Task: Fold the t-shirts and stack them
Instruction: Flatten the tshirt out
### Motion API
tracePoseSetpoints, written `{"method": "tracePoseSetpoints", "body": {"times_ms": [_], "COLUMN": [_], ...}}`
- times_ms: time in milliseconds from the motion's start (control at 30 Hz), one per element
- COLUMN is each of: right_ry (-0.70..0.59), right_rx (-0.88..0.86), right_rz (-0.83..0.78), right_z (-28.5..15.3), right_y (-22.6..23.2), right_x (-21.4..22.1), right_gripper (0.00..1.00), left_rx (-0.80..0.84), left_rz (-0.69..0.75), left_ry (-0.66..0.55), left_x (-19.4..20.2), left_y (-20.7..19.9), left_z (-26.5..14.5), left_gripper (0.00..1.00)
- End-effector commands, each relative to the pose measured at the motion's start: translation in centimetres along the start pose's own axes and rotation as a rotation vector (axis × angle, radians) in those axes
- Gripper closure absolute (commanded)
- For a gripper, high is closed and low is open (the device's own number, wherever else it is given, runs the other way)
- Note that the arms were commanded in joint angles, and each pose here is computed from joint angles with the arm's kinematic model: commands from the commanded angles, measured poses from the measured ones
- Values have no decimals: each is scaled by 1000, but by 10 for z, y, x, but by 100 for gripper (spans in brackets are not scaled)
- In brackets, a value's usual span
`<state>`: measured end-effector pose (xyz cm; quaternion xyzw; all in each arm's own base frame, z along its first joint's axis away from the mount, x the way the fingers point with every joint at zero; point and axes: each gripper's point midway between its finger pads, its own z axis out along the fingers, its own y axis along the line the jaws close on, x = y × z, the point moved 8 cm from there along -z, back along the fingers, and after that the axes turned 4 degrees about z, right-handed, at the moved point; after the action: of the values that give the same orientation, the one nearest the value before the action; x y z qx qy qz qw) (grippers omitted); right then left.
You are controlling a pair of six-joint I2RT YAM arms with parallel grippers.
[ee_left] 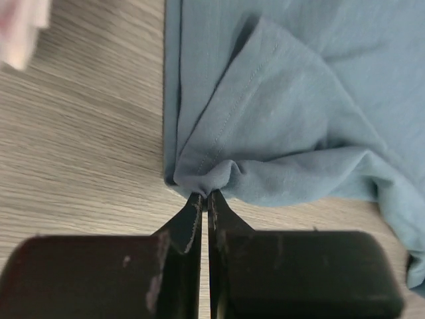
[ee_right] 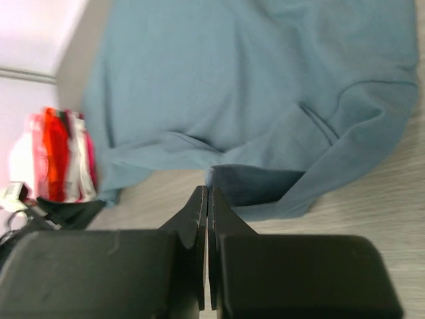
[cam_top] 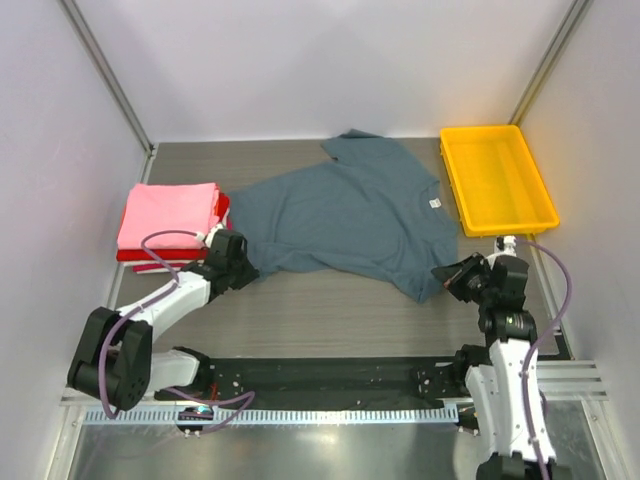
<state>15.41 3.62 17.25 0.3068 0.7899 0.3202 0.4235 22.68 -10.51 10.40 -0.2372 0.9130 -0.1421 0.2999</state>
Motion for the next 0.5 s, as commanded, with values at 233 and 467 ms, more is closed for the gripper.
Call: {"method": "tracePoseSetpoints", "body": {"times_ms": [233,467], "right_ry": [115,147], "right_rx": [190,335], "right_rz": [-117,-159], "right_z": [64,115], "right_y": [11,13], "right_x": [-21,-23], "right_gripper": [99,99], "left_rx": [-41,-157], "left_rz": [73,133], "left_ry": [1,42], "left_x": [-6,-31], "left_y": [-13,-33], "left_z": [26,59], "left_gripper": [100,100]}}
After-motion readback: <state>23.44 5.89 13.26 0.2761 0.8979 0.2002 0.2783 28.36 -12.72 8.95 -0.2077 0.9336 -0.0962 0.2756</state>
